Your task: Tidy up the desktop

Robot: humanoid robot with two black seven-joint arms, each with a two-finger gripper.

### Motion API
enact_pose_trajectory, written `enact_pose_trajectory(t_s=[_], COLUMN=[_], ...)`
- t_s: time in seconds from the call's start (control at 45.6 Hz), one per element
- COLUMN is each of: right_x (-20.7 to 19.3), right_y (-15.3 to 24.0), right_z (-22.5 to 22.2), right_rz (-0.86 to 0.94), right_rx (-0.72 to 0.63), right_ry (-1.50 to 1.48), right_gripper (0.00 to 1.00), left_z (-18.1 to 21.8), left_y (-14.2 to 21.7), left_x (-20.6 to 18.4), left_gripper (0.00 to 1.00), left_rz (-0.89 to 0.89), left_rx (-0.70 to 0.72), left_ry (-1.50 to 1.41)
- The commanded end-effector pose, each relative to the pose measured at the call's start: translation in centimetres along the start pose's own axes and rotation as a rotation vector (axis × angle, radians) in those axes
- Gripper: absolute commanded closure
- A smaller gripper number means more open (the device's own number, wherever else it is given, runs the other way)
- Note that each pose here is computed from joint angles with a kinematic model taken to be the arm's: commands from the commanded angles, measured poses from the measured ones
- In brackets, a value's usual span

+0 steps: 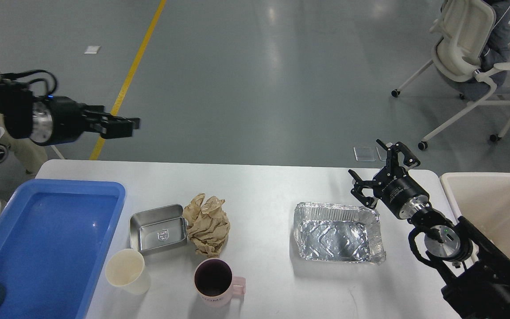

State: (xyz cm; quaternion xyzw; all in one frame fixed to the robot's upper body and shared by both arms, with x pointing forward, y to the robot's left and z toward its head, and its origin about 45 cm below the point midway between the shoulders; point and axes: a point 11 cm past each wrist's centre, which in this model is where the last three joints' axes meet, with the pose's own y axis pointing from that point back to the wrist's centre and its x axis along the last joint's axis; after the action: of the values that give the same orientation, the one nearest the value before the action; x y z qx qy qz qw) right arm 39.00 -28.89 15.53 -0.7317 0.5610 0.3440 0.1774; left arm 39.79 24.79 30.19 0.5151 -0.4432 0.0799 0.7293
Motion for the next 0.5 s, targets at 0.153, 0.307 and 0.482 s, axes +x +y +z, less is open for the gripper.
enact_pose_trajectory(t_s=[0.153, 0.307, 0.482], right_x=[-0.3, -0.1, 0.1], right_y=[-0.2, 0.0, 0.2], right_z=[-0.6, -1.0, -1.1], right_rz=[-0.009, -0.01, -0.01], right_rx=[0.011, 0.018, 0.019], right_ry=[0.004, 0.01, 0.011], right_gripper=[0.0, 0.0, 0.0], left_z=[13.3, 15.2, 15.5], left_y=[-6.2, -7.8, -8.4], left_x=[-1.1, -1.9, -3.4], left_gripper=[0.07, 0.07, 0.07], left_rz=[-0.223, -0.285, -0.325], left_rx=[-0.161, -0.085, -0.106], left_ry=[-0.267, -0.318, -0.298])
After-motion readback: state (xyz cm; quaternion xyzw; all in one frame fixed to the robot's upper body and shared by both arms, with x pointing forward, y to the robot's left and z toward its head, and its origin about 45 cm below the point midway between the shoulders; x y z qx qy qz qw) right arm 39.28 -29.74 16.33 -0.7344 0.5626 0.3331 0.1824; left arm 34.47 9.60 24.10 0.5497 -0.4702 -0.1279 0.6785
